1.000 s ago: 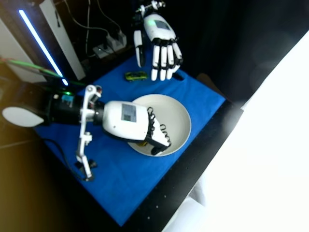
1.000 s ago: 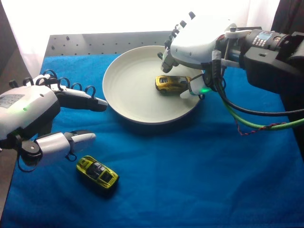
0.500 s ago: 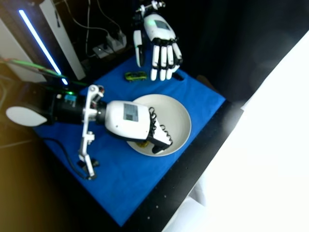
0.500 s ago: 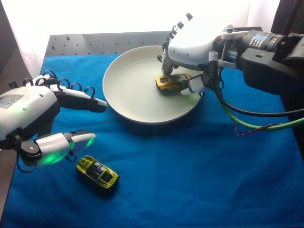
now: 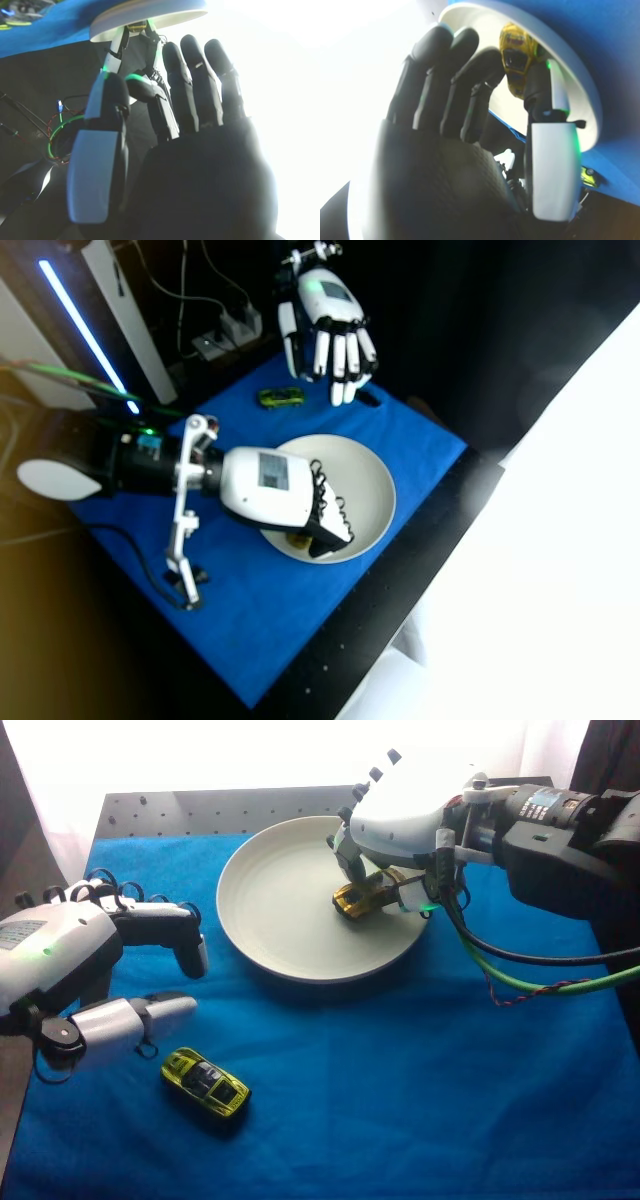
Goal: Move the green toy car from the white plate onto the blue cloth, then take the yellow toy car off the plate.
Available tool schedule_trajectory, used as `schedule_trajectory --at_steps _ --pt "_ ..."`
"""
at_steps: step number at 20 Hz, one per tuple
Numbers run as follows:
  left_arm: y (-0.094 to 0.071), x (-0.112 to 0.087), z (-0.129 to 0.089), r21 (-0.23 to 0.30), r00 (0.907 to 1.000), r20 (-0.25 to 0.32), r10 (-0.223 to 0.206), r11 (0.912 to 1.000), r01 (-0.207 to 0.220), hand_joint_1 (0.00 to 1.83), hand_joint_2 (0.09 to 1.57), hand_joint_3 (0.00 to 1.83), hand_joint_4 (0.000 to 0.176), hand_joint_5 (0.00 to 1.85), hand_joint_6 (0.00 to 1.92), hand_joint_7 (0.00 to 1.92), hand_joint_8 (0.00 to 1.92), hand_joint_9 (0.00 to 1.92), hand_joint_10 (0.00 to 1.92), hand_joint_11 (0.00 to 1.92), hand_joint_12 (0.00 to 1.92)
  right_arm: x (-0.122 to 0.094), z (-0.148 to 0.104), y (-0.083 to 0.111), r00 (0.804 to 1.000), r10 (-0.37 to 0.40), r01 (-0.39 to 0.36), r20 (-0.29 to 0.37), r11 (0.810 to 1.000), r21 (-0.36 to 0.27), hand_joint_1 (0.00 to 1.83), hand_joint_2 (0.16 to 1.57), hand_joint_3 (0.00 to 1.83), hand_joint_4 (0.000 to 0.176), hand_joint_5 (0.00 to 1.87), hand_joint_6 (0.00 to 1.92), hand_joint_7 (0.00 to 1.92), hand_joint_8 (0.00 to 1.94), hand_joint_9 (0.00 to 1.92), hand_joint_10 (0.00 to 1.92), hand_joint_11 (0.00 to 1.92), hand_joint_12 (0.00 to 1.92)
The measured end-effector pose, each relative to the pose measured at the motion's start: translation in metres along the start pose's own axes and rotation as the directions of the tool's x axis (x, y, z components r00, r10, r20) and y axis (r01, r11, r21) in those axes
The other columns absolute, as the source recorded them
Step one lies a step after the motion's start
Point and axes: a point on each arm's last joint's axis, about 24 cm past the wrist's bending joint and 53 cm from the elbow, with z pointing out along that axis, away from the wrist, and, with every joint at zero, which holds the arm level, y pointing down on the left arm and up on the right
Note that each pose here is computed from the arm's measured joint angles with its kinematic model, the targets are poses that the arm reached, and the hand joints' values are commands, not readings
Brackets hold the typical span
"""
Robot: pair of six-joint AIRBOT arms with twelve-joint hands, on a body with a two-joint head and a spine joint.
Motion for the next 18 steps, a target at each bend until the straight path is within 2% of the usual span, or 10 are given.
schedule_trajectory --at_steps 1,2,3,7,10,11,14,18 --pt "0.000 0.000 0.000 -0.001 1.0000 -0.001 0.000 1.0000 0.000 0.81 1.31 0.00 0.176 0.60 1.53 0.64 0.00 0.40 0.41 0.00 1.39 0.000 0.000 0.000 1.000 0.000 0.000 0.000 1.000 0.000 1.18 1.20 0.00 0.000 0.88 1.20 0.77 1.30 0.73 1.24 0.58 1.74" --pt "0.001 0.001 0.000 -0.001 1.0000 -0.001 0.001 1.0000 -0.001 0.80 1.31 0.00 0.176 0.60 1.54 0.64 0.00 0.41 0.40 0.00 1.38 0.000 0.000 0.000 1.000 0.000 0.000 0.000 1.000 0.000 1.19 1.19 0.00 0.000 0.89 1.18 0.80 1.27 0.77 1.22 0.63 1.72" --pt "0.003 0.001 0.000 -0.003 1.0000 -0.001 0.002 1.0000 -0.002 0.81 1.31 0.00 0.176 0.61 1.52 0.64 0.00 0.42 0.39 0.00 1.39 0.000 0.000 0.000 1.000 -0.001 0.001 0.000 1.000 0.001 1.18 1.20 0.00 0.000 0.88 1.18 0.78 1.31 0.75 1.21 0.61 1.72" --pt "0.004 0.003 -0.001 -0.009 1.0000 -0.005 -0.002 1.0000 0.002 0.80 1.32 0.00 0.176 0.59 1.55 0.65 0.00 0.44 0.37 0.00 1.40 0.000 0.000 0.000 1.000 0.000 0.000 0.001 1.000 -0.001 1.18 1.20 0.00 0.015 0.84 1.23 0.83 1.25 0.79 1.12 0.62 1.62" --pt "0.005 0.005 0.000 -0.012 0.9999 -0.007 -0.008 0.9999 0.008 0.80 1.32 0.00 0.176 0.60 1.54 0.65 0.01 0.43 0.39 0.00 1.43 -0.001 -0.004 0.003 1.000 0.001 -0.001 0.004 1.000 -0.008 1.19 1.19 0.00 0.002 0.85 1.16 0.85 1.28 0.83 1.10 0.70 1.61" --pt "0.005 0.005 0.000 -0.012 0.9999 -0.008 -0.007 0.9999 0.007 0.80 1.32 0.00 0.176 0.59 1.55 0.66 0.01 0.40 0.46 0.00 1.45 -0.002 -0.006 0.004 1.000 0.001 -0.001 0.010 1.000 -0.014 1.19 1.18 0.00 0.000 0.84 1.16 0.87 1.26 0.86 1.10 0.73 1.60" --pt "0.006 0.005 0.000 -0.013 0.9999 -0.007 -0.008 0.9999 0.008 0.81 1.31 0.00 0.176 0.61 1.52 0.68 0.01 0.37 0.57 0.00 1.47 -0.009 -0.014 0.004 0.999 0.002 -0.001 0.036 1.000 -0.023 1.22 1.17 0.00 0.000 0.84 1.09 0.91 1.27 0.90 1.19 0.80 1.66" --pt "0.007 0.005 0.000 -0.018 0.9999 -0.007 -0.010 0.9998 0.010 0.81 1.30 0.00 0.176 0.61 1.52 0.67 0.00 0.37 0.56 0.00 1.45 -0.021 -0.030 0.009 0.998 0.004 -0.001 0.070 0.999 -0.044 1.25 1.16 0.00 0.000 0.87 0.98 0.92 1.33 0.88 1.39 0.83 1.79"
